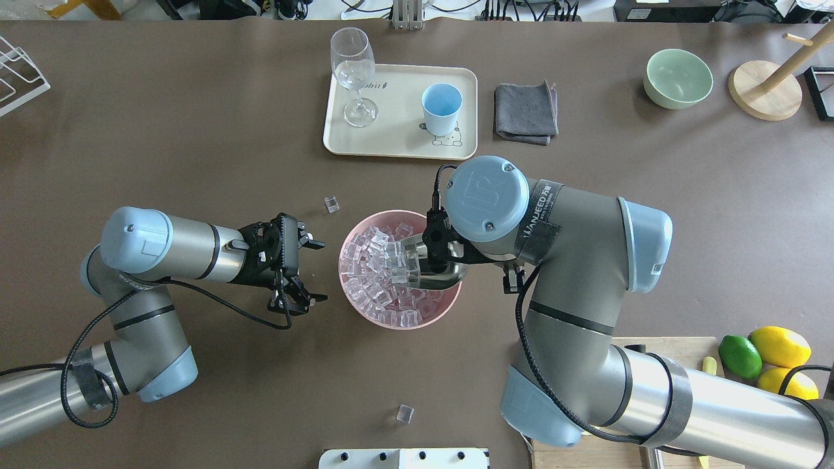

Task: Put ice in cup with scoop
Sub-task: 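Push the scoop through the ice cubes with the right gripper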

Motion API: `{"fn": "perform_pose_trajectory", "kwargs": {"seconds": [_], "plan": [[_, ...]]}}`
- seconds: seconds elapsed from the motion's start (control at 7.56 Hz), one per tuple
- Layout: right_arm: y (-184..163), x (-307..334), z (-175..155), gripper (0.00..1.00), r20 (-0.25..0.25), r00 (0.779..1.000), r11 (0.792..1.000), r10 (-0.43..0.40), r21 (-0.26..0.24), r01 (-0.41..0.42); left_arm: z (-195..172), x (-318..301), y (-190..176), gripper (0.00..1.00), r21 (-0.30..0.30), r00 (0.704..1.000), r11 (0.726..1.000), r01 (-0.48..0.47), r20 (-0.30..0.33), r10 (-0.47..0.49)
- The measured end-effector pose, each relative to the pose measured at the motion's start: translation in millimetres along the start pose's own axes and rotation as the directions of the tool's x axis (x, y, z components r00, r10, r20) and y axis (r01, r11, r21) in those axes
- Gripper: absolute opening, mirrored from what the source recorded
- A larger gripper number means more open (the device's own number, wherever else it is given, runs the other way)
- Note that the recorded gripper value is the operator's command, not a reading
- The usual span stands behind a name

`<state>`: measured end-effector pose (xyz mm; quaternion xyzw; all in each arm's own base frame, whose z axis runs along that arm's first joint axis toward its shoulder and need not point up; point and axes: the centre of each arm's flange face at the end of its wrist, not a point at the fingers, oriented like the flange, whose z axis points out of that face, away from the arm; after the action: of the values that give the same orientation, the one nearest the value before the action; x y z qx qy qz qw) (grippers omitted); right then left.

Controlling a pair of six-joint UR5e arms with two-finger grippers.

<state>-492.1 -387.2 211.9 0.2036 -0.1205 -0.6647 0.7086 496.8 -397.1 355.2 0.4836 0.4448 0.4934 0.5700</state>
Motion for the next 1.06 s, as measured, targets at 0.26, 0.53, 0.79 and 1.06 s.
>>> {"fn": "perform_pose_trajectory", "kwargs": {"seconds": [0.26, 0.53, 0.79, 1.06], "plan": [[0, 0, -1, 0.00, 0.005, 1.000, 1.000, 0.004, 0.003, -0.004, 1, 0, 2, 0.99, -0.004, 1.000, 1.000, 0.001, -0.001, -0.001], [0, 3, -3, 0.00, 0.006, 1.000, 1.000, 0.008, 0.027, -0.009, 1, 1, 3, 0.99, -0.004, 1.000, 1.000, 0.002, -0.002, -0.002], [4, 9, -4, 0.00, 0.031, 0.999, 0.997, 0.019, 0.074, -0.021, 1, 1, 3, 0.99, -0.003, 1.000, 1.000, 0.001, -0.002, -0.001], [9, 11, 1, 0.00, 0.048, 0.999, 0.992, 0.022, 0.123, -0.027, 1, 1, 3, 0.99, -0.003, 1.000, 1.000, 0.001, -0.003, -0.001]]}}
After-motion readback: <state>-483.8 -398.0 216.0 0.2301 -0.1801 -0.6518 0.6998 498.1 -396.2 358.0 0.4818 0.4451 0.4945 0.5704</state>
